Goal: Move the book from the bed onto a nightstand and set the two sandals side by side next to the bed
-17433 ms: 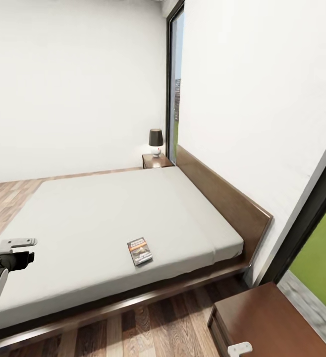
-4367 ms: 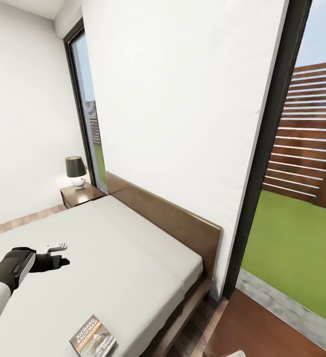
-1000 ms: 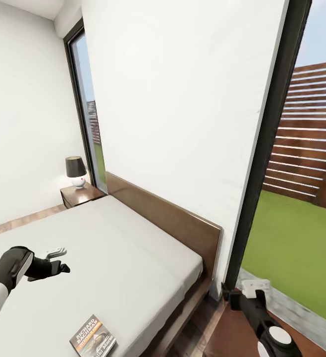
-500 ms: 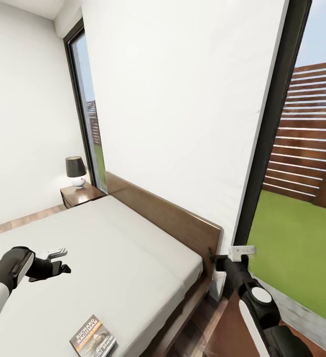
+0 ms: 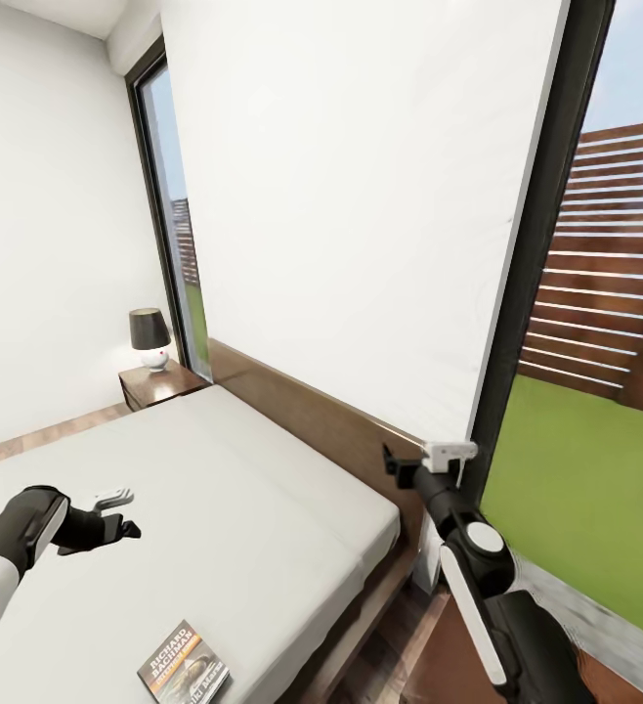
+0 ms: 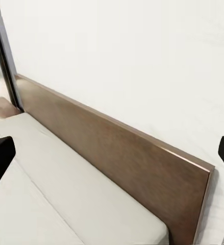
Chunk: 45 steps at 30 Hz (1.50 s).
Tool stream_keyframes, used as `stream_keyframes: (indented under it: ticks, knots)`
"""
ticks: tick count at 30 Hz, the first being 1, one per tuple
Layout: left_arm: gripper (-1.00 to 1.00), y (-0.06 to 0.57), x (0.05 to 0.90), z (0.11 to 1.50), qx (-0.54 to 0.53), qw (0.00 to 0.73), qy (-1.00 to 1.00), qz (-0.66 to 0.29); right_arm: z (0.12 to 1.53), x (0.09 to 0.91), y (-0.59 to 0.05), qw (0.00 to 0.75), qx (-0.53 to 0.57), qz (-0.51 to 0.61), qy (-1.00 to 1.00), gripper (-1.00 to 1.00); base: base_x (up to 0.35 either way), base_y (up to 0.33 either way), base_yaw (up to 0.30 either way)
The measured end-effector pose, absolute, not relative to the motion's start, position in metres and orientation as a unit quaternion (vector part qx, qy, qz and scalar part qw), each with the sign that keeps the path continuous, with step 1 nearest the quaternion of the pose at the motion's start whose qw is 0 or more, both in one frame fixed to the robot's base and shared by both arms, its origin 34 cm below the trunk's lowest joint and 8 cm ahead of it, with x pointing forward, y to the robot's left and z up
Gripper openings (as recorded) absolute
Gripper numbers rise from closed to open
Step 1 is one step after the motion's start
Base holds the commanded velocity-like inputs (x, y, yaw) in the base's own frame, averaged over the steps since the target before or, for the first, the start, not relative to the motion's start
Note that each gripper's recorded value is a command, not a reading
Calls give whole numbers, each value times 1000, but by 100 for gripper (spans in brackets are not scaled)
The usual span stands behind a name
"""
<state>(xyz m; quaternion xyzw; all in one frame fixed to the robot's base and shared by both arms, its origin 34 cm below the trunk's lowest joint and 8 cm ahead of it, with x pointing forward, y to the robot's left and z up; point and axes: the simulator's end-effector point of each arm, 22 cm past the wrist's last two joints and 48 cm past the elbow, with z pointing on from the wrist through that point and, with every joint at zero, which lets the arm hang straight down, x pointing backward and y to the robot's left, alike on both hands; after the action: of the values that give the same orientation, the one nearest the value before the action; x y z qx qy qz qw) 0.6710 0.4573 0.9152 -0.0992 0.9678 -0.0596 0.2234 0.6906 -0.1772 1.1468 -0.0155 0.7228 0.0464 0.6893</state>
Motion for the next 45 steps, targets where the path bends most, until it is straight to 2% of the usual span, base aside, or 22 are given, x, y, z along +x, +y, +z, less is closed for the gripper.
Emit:
stream_keyframes:
  ticks: [16, 34, 45]
  knots:
    - [100, 457, 675, 920, -97, 229, 967, -59, 1171, 685, -135, 721, -31, 78, 687, 100, 0, 0, 0]
    - [100, 457, 677, 923, -95, 234, 966, -57, 1169, 690, -155, 727, -20, 65, 683, 100, 0, 0, 0]
    - [100, 457, 678, 923, -95, 235, 966, -58, 1110, 701, -181, 687, -34, 32, 725, 100, 0, 0, 0]
